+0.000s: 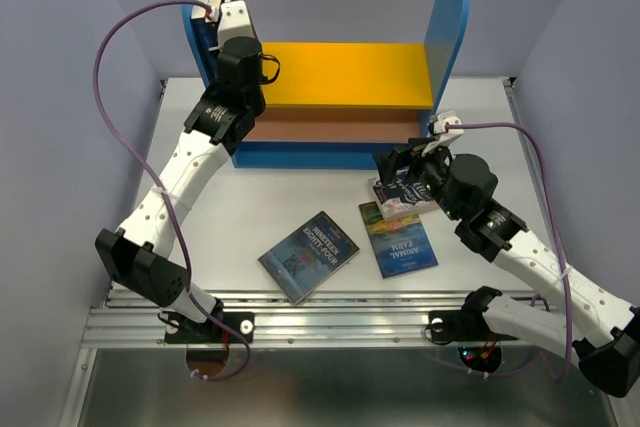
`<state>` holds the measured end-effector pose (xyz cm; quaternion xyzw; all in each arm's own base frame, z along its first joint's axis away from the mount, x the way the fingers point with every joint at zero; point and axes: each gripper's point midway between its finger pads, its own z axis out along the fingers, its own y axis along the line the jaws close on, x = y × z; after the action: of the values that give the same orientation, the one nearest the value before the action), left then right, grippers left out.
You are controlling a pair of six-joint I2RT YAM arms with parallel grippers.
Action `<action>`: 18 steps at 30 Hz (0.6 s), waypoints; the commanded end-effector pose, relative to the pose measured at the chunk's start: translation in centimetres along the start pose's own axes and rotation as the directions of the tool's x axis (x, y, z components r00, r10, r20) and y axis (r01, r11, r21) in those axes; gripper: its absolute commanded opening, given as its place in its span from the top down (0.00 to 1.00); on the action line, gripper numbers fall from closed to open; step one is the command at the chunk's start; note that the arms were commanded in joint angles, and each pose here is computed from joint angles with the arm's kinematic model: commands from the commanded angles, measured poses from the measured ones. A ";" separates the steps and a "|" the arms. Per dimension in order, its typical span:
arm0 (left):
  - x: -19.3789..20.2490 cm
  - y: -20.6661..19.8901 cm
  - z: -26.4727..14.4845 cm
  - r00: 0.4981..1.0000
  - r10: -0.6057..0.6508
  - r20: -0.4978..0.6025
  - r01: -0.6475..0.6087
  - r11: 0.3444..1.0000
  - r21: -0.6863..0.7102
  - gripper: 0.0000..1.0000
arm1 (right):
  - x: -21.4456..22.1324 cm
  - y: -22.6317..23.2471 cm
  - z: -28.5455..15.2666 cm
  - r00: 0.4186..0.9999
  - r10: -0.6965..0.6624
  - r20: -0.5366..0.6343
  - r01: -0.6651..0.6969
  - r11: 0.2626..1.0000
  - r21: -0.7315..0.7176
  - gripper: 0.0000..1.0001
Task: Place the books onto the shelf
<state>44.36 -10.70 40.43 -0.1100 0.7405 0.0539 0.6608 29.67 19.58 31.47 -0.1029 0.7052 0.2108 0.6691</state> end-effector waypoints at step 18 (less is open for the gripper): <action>-1.7 1.9 -1.8 0.998 -0.052 0.028 0.053 0.998 -0.031 0.58 | -0.5 0.9 0.4 1.000 0.011 0.018 -0.010 0.999 -0.040 0.00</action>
<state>43.08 -10.09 39.92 -0.1126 0.7466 0.0540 0.6535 29.73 20.19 30.87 -0.1126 0.7100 0.2171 0.6604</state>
